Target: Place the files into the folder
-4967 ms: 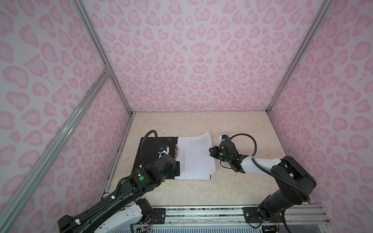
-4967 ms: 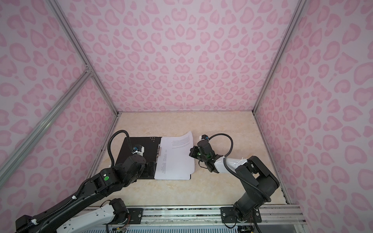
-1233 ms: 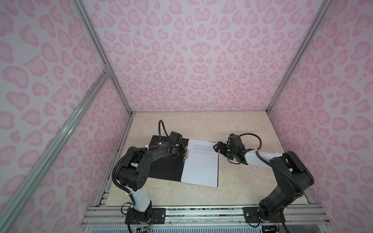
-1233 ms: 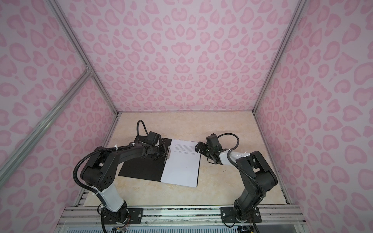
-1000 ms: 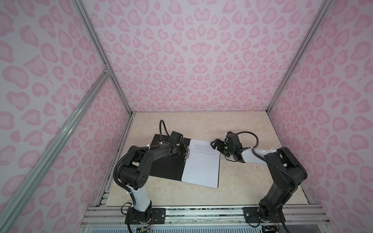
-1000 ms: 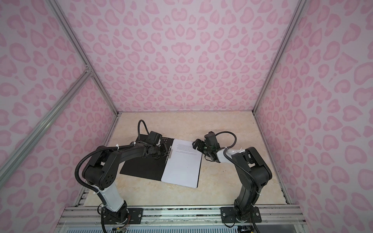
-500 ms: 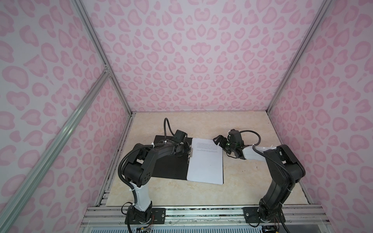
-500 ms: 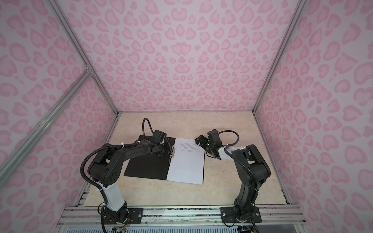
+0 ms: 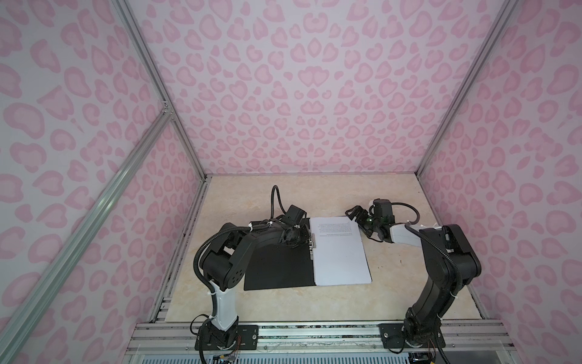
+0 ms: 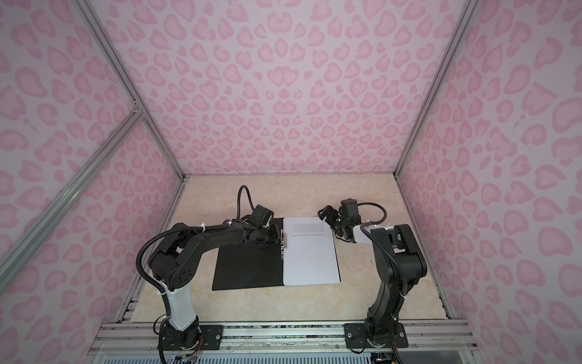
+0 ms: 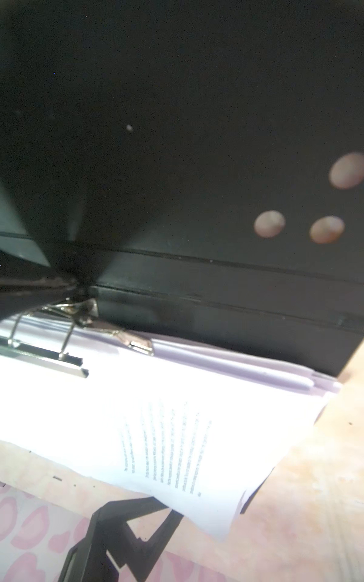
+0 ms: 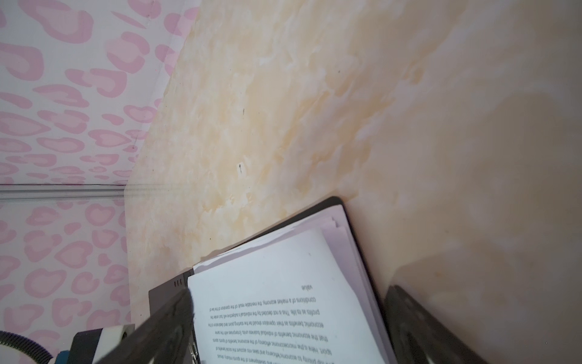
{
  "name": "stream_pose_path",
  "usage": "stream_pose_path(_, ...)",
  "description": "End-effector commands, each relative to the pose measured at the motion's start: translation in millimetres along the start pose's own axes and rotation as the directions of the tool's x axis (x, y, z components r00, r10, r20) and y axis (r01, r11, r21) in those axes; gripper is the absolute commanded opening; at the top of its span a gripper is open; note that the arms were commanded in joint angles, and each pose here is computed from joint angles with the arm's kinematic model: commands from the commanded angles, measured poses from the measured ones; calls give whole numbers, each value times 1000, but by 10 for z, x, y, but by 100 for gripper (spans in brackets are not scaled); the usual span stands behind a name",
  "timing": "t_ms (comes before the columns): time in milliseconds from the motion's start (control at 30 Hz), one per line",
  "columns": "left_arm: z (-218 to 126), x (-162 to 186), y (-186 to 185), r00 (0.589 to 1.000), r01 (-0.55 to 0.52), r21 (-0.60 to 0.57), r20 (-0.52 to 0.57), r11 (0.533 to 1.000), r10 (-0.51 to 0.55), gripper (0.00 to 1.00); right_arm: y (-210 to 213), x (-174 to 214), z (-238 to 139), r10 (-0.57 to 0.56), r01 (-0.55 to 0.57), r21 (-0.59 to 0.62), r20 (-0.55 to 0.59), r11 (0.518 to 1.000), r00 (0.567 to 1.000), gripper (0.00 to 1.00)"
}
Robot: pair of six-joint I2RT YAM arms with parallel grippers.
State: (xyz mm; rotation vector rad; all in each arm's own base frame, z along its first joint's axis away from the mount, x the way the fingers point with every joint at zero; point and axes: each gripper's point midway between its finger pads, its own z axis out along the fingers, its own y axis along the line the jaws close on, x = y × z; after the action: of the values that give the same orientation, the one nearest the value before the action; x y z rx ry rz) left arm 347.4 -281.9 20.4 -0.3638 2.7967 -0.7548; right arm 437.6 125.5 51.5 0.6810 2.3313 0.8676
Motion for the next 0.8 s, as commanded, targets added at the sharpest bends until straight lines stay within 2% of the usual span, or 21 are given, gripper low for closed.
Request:
stream_pose_path(0, -141, 28, -33, 1000, 3, -6, -7, 1000, -3, 4, -68, -8, -90, -21, 21, 37, -12, 999, 1000, 96)
stream_pose_path(200, -385, 4, -387, 997, -72, 131, 3, 989, 72, 11, 104, -140, -320, -97, 96, 52, 30, 994, 995, 93)
stream_pose_path(300, -532, -50, -421, 997, -75, 140, 28, 987, 72, 11, 274, -73, -391, -164, 162, 52, 17, 985, 986, 93)
stream_pose_path(500, -738, -172, -3, 998, -37, 94, 56, 995, 31, 11, 904, 461, -296, -366, 362, -58, -104, 930, 925, 96)
stream_pose_path(600, -804, -166, 251, 998, -24, 75, 53, 997, 21, 13, 1171, 759, -201, -432, 410, -152, -161, 899, 888, 96)
stream_pose_path(767, -847, -39, 521, 999, -31, 64, 36, 997, 29, 16, 1373, 1223, 34, -512, 456, -245, -275, 856, 814, 96)
